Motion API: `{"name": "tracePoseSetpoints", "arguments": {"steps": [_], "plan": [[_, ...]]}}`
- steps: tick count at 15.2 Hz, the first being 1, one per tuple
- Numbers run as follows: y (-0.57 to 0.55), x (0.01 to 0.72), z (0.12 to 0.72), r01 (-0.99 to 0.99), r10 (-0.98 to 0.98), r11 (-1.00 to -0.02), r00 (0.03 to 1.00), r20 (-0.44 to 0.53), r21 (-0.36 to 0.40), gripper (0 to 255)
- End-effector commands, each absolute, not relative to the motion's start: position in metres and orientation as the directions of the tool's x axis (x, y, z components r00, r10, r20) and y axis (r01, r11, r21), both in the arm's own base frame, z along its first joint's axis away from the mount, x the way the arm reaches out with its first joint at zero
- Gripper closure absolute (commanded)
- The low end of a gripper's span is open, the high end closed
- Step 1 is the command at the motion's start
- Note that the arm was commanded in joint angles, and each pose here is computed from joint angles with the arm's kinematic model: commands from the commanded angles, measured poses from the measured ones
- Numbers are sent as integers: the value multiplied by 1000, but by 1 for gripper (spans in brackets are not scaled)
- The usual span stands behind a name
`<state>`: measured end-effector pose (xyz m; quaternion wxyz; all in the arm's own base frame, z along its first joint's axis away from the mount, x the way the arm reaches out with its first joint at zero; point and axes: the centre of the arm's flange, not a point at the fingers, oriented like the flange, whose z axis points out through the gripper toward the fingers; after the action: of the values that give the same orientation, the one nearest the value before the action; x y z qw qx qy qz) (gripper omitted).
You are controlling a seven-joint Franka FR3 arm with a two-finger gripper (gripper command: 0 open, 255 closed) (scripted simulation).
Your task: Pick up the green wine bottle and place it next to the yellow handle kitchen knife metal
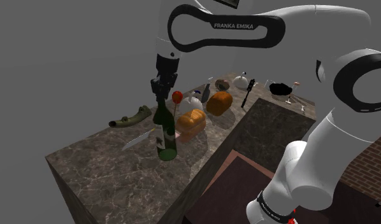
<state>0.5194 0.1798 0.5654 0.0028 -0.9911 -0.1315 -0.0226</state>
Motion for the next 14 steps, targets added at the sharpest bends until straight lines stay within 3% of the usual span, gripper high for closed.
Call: {"name": "tracePoseSetpoints", "arguments": {"steps": [1, 14], "plan": [[182, 520, 556, 260, 260, -966, 964, 46, 0, 255], [182, 520, 488, 260, 260, -966, 964, 46, 0, 255]]}}
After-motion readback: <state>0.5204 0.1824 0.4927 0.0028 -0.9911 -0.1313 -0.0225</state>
